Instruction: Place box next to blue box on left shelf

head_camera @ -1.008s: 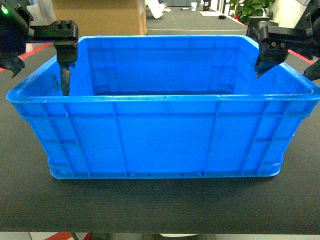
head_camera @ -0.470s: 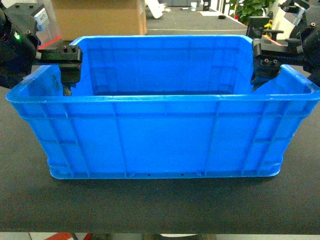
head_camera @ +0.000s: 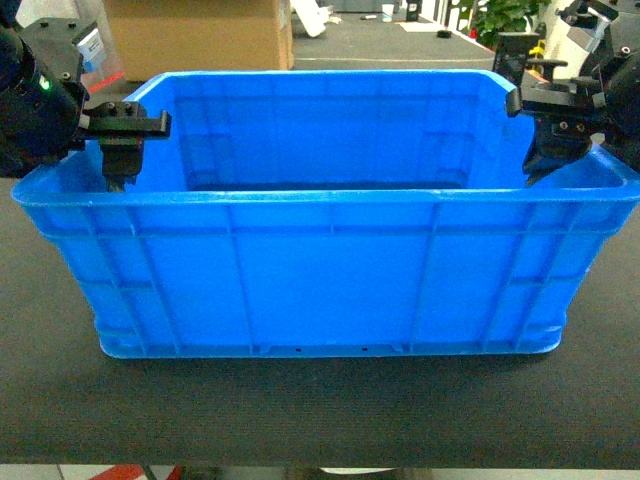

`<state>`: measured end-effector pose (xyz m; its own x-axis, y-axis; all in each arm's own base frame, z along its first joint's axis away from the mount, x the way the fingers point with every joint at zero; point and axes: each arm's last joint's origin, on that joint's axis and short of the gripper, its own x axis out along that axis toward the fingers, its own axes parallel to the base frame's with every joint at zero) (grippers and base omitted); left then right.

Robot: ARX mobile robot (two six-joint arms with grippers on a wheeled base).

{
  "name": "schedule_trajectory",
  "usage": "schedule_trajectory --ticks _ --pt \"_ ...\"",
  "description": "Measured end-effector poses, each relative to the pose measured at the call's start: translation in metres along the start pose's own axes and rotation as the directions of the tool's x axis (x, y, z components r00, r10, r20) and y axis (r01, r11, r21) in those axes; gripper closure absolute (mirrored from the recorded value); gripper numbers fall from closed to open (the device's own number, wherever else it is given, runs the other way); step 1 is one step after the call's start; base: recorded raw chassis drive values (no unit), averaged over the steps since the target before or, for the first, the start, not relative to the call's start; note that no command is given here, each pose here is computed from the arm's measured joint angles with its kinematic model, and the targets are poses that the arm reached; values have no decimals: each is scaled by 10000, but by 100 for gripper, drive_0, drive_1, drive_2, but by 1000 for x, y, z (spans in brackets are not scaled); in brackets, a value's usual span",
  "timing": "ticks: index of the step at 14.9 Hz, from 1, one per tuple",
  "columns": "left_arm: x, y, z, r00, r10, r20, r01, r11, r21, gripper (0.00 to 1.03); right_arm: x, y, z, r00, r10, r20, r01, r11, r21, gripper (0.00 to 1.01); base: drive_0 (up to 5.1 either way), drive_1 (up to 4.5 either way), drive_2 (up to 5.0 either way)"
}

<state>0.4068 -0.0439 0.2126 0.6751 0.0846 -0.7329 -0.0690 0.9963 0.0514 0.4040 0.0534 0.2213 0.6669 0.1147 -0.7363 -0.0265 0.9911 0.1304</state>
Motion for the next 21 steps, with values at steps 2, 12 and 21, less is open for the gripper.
schedule_trajectory --ticks 2,12,21 --pt "0 -2 2 9997 118 221 -120 9999 93 68 0 0 1 9999 -22 151 22 10000 -37 74 0 0 0" --pt "-80 -1 -11 8516 222 5237 226 9966 -790 84 -76 5 -16 8758 131 4825 55 9993 -370 92 0 0 0" --pt "-125 -3 -38 6878 409 7248 433 9943 -972 85 -132 8 -46 7456 -287 6657 801 9957 -467 92 0 0 0"
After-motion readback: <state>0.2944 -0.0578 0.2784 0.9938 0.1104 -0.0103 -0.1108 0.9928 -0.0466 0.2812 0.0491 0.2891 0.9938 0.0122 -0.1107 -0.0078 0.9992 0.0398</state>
